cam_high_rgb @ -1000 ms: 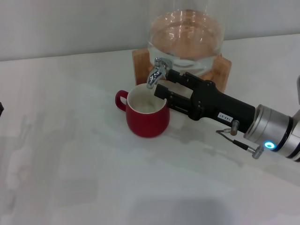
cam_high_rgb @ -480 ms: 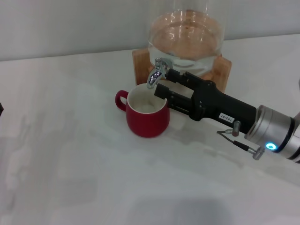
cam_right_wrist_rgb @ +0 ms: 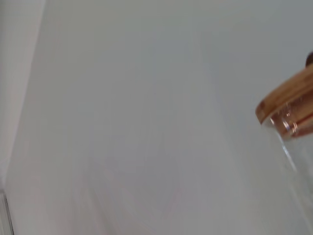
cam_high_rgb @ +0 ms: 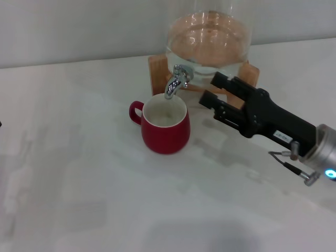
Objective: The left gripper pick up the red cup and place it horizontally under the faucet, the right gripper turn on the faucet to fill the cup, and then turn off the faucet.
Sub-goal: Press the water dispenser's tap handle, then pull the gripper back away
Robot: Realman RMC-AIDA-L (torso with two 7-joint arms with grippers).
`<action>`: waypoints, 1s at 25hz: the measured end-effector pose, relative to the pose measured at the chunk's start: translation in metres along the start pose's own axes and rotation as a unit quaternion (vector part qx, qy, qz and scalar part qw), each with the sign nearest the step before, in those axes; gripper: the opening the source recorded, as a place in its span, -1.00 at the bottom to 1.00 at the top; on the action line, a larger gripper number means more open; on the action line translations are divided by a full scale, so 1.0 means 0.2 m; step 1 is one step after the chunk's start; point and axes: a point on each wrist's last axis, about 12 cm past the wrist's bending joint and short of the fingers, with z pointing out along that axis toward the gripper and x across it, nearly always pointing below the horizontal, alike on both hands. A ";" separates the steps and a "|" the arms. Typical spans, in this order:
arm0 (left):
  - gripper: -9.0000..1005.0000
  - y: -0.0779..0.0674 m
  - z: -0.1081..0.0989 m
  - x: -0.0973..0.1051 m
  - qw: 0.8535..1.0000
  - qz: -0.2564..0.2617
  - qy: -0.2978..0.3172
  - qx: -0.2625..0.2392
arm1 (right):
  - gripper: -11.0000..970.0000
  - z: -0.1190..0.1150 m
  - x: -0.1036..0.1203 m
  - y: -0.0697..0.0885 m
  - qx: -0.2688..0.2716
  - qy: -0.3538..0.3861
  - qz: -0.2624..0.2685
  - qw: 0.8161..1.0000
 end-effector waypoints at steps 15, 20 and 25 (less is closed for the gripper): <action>0.76 0.00 0.01 0.00 1.000 0.003 -0.001 0.002 | 0.50 -0.01 0.04 0.07 -0.032 0.005 0.023 0.999; 0.76 0.00 0.01 0.00 1.000 0.003 -0.001 0.003 | 0.50 0.09 0.05 0.07 -0.050 0.024 0.034 0.998; 0.76 0.00 0.02 -0.01 1.000 0.003 -0.004 0.006 | 0.50 0.17 0.07 0.07 -0.062 0.043 0.039 0.996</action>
